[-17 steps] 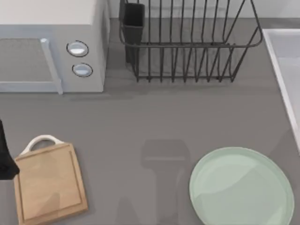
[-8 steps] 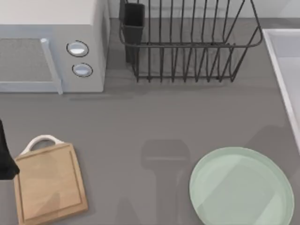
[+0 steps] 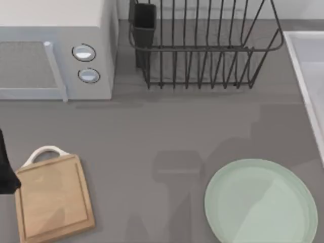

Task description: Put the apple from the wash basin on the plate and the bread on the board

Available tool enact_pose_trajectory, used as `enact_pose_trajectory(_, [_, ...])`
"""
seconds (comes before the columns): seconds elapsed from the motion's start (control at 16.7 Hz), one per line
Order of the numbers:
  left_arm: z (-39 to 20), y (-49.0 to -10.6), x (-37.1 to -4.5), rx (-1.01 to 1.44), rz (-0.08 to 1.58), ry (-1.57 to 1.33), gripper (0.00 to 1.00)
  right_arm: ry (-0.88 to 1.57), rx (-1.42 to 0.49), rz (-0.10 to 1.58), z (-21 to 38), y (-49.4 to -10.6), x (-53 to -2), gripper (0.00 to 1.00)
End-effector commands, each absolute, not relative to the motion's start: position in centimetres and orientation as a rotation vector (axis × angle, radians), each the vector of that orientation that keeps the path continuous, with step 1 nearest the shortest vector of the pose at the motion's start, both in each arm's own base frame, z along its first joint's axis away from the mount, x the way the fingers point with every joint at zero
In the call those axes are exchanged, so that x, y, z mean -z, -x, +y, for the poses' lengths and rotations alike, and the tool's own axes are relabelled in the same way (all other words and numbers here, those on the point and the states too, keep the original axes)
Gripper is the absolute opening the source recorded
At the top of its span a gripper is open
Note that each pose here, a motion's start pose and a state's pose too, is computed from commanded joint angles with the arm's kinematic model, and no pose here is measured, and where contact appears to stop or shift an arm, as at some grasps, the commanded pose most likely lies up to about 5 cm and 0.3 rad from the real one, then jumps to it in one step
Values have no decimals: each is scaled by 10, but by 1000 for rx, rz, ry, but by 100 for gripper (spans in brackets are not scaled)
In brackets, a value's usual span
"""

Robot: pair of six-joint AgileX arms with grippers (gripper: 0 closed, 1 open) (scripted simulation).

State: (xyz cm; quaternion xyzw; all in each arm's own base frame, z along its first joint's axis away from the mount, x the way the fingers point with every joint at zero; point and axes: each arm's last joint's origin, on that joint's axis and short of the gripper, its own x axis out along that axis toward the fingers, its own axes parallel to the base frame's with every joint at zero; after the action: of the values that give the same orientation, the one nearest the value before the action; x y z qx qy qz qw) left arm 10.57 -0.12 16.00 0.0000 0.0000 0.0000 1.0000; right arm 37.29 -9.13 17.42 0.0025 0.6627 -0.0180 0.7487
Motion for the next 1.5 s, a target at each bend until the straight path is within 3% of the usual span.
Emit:
enact_pose_trajectory(0.36, [-1, -106, -160, 0, 0, 0, 100, -32, 18, 1457, 22, -347, -207, 0])
enact_pose_trajectory(0.78, [-1, -106, -160, 0, 0, 0, 100, -34, 2, 1531, 131, -273, -226, 0])
enact_pose_trajectory(1.08, [-1, -106, -160, 0, 0, 0, 100, -11, 7, 1568, 164, -232, -229, 0])
enact_pose_trajectory(1.44, [-1, -106, -160, 0, 0, 0, 100, -8, 8, 1571, 168, -227, -230, 0])
enact_pose_trajectory(1.5, [-1, -106, -160, 0, 0, 0, 100, -8, 8, 1571, 168, -227, -230, 8])
